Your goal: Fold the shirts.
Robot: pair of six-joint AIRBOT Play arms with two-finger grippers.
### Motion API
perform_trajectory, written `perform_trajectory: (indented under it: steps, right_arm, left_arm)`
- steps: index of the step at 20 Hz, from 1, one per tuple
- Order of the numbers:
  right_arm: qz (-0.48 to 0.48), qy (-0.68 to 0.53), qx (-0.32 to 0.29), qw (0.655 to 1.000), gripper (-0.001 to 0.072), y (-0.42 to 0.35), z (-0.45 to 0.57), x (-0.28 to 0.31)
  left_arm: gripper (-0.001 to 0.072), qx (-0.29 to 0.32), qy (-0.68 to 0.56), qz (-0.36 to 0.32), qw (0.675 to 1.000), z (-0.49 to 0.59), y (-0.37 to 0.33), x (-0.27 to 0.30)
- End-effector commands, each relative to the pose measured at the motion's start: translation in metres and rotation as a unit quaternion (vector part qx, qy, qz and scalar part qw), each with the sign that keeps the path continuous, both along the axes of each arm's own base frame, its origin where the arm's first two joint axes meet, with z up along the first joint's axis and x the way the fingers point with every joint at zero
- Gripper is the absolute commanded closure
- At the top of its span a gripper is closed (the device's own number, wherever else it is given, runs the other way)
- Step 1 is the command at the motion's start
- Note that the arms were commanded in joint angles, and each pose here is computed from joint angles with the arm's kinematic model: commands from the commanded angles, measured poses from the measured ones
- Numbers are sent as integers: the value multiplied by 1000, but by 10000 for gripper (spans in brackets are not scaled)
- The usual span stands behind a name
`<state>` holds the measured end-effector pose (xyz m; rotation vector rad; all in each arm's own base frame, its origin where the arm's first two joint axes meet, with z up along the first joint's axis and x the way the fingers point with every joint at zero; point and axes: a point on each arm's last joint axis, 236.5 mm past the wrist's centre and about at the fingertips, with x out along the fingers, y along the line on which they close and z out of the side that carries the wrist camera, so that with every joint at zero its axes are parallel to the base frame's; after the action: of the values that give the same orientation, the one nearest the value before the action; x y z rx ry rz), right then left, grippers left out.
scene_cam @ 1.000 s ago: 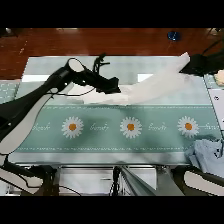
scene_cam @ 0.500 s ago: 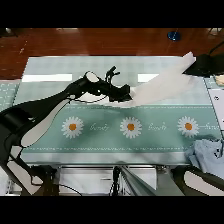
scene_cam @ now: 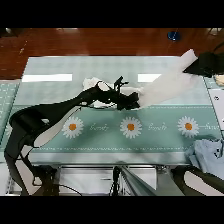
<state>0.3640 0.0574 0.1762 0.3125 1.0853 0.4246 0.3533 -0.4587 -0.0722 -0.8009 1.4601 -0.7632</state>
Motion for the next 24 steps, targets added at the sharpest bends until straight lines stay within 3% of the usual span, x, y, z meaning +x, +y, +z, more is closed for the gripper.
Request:
perform_trajectory:
  steps: [1, 5, 9, 13, 17, 24]
  right_arm:
    - [3, 8, -4, 1000, 689, -1, -2, -5]
    - [0, 7, 0, 1000, 689, 0, 0, -4]
    - [6, -8, 11, 1000, 689, 19, 4, 5]
    - [34, -19, 15, 999, 689, 76, -7, 22]
    - [63, -10, 33, 997, 689, 144, -36, 38]
    - [44, -18, 80, 996, 689, 246, -97, 78]
  left_arm:
    - [676, -20, -51, 22, 998, 31, 18, 33]
    - [676, -53, -178, 59, 981, 138, 106, 96]
    - [675, -20, -312, 129, 941, 251, 234, 124]
    - [675, 34, -404, 171, 898, 330, 344, 96]
    - [674, 79, -426, 194, 880, 361, 414, 51]
    - [675, 124, -442, 189, 868, 373, 433, 15]
